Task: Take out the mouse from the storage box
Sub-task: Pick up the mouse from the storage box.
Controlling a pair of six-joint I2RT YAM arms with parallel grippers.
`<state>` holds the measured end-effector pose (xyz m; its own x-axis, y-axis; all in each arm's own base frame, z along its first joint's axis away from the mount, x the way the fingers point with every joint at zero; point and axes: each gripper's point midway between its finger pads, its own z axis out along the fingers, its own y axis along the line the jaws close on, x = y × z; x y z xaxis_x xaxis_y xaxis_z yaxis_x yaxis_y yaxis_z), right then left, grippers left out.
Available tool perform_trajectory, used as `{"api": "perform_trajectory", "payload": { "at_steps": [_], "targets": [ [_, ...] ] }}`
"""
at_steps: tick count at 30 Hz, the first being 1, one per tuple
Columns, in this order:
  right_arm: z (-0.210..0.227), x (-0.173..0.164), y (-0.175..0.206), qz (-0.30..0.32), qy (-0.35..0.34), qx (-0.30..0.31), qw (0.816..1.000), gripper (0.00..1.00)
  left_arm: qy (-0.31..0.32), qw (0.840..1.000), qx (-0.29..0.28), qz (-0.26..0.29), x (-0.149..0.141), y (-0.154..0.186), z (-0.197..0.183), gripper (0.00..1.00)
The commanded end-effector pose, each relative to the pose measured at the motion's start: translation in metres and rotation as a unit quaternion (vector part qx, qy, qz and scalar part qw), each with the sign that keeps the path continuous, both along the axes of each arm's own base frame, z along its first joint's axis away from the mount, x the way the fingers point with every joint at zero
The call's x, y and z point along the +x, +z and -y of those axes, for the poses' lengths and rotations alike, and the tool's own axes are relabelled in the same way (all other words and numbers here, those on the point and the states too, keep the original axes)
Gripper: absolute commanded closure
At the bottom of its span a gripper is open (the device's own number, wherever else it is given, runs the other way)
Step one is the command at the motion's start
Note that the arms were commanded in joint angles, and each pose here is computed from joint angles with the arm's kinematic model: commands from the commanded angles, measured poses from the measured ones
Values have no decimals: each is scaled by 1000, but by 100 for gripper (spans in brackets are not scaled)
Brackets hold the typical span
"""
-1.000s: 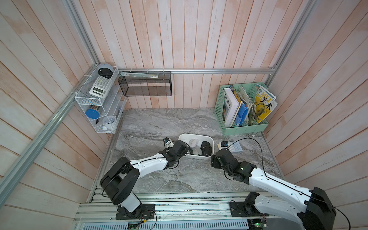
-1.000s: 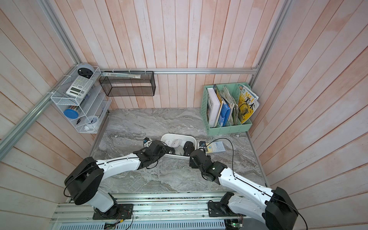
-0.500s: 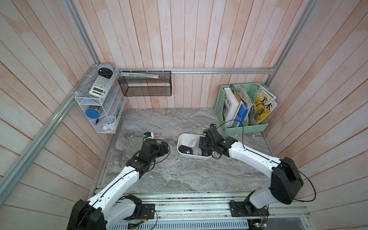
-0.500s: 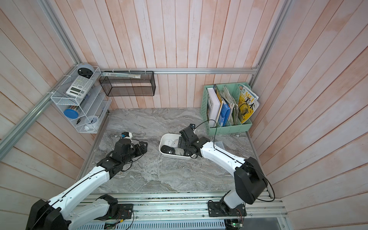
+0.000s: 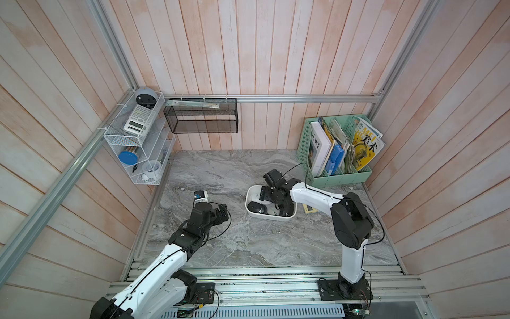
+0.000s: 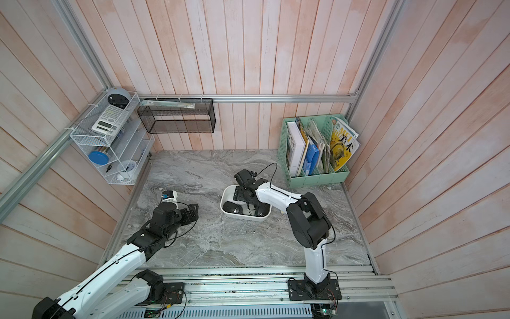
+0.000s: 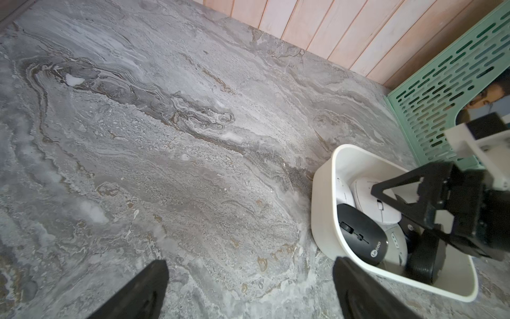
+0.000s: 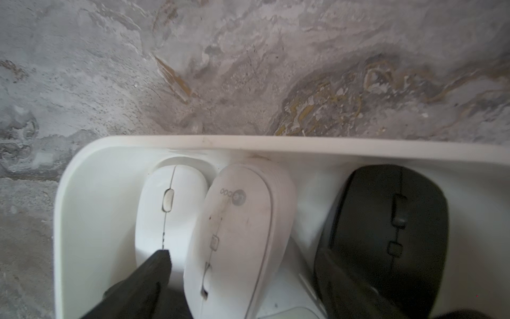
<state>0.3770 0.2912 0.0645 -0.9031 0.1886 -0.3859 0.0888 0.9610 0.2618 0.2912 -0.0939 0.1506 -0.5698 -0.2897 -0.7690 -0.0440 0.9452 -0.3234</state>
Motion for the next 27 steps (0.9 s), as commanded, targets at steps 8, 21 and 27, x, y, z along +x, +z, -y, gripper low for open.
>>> {"api": "perform_trajectory", "payload": {
  "at_steps": [8,21,27],
  "targets": [
    [-12,8,-21,-32,-12,1,999,11,5,1000,5,-3,-1,-1,-3,0],
    [-21,9,-21,-29,-9,22,999,41,9,1000,6,-9,-1,-5,-4,0],
    [-22,13,-12,-14,-7,25,1000,56,11,1000,10,-8,0,-5,-5,0]
  ]
}}
